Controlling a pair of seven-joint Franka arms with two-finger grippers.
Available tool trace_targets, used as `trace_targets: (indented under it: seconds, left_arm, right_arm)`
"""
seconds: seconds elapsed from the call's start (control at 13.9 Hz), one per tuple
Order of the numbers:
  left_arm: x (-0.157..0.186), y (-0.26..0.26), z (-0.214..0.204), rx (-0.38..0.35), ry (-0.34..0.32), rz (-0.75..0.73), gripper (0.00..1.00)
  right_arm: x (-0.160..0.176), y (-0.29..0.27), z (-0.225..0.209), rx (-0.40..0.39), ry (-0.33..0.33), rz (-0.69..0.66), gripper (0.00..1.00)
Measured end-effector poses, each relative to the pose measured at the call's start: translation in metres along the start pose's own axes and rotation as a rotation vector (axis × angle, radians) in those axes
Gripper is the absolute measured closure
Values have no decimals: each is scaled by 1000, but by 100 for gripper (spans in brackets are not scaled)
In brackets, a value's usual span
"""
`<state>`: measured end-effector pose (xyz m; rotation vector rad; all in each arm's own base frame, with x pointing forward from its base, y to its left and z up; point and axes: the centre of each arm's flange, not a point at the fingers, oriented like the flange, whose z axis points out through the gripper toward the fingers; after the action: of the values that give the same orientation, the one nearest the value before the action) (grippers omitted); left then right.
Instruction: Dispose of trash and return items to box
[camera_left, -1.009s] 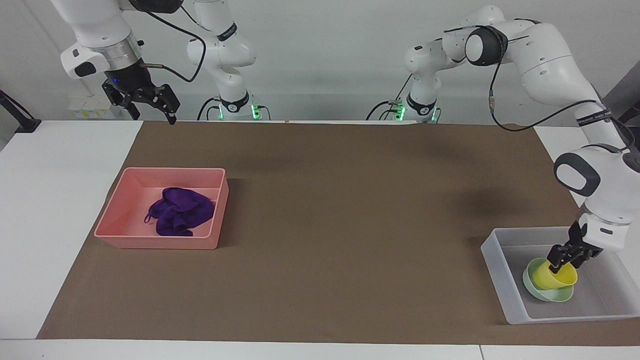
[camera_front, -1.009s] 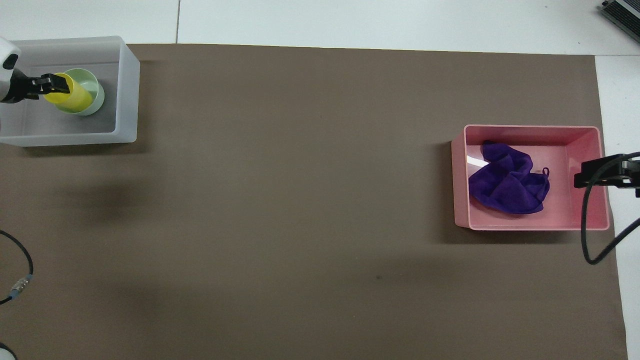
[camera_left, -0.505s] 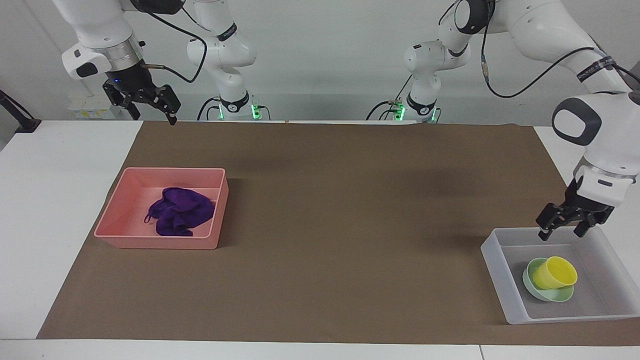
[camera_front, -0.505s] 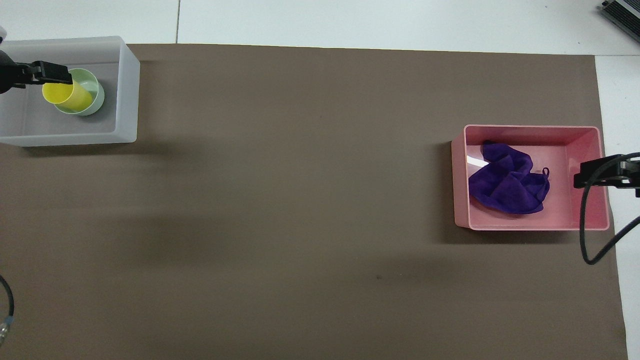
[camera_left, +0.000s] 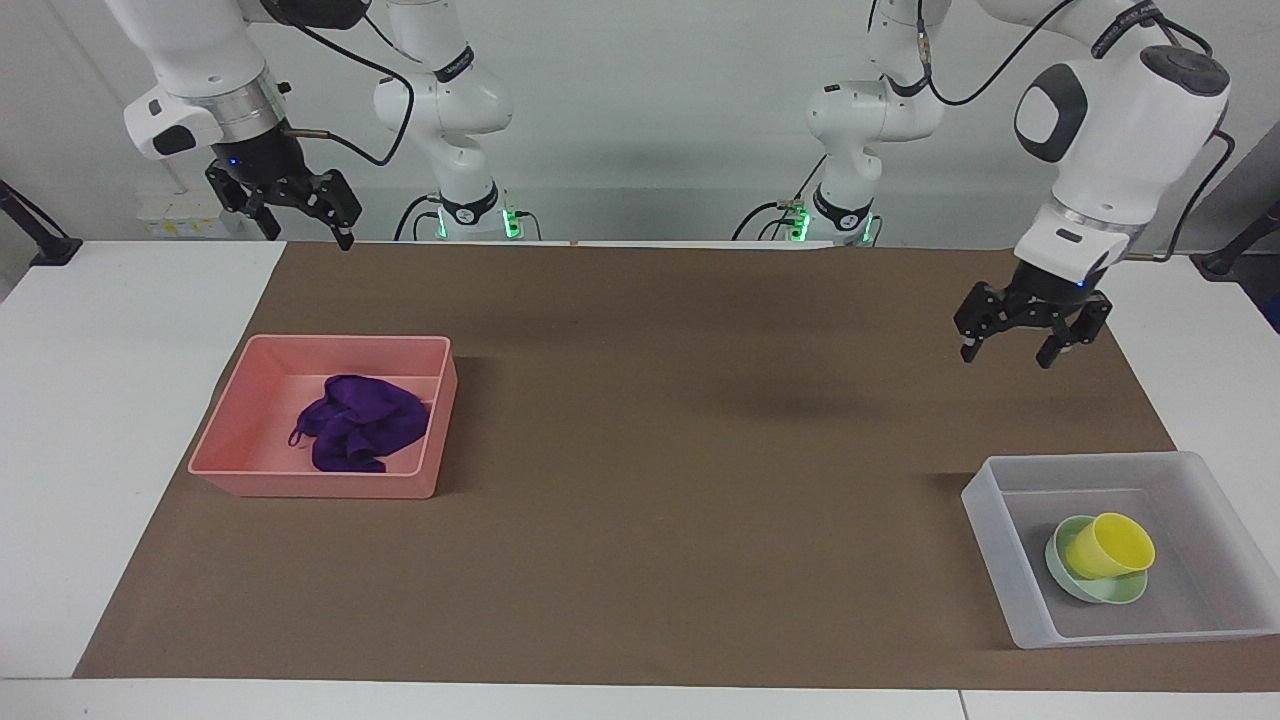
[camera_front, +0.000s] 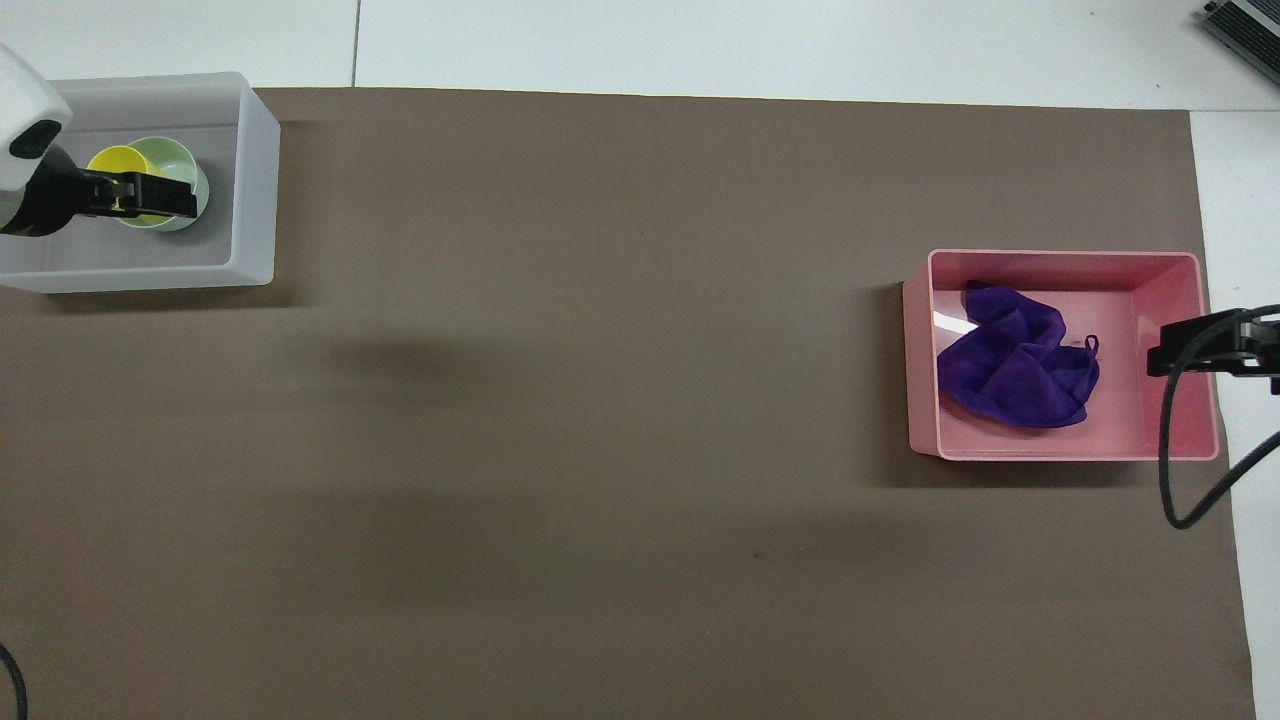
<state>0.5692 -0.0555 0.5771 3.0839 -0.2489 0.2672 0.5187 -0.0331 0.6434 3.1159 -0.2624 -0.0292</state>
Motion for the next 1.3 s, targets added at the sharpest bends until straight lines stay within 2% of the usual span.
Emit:
trace_targets:
  seconds: [0.22, 0.58, 1.01, 1.3]
  left_arm:
    - [-16, 4, -18, -4, -52, 7, 0]
    - [-11, -2, -60, 8, -114, 4, 0]
    - [-5, -3, -53, 3, -165, 4, 0]
    - [-6, -3, -51, 2, -175, 4, 0]
  right_arm:
    - [0, 0, 0, 0, -1, 0, 0]
    - [3, 0, 0, 2, 22, 0, 0]
    - [3, 0, 0, 2, 22, 0, 0]
    - [3, 0, 1, 2, 21, 0, 0]
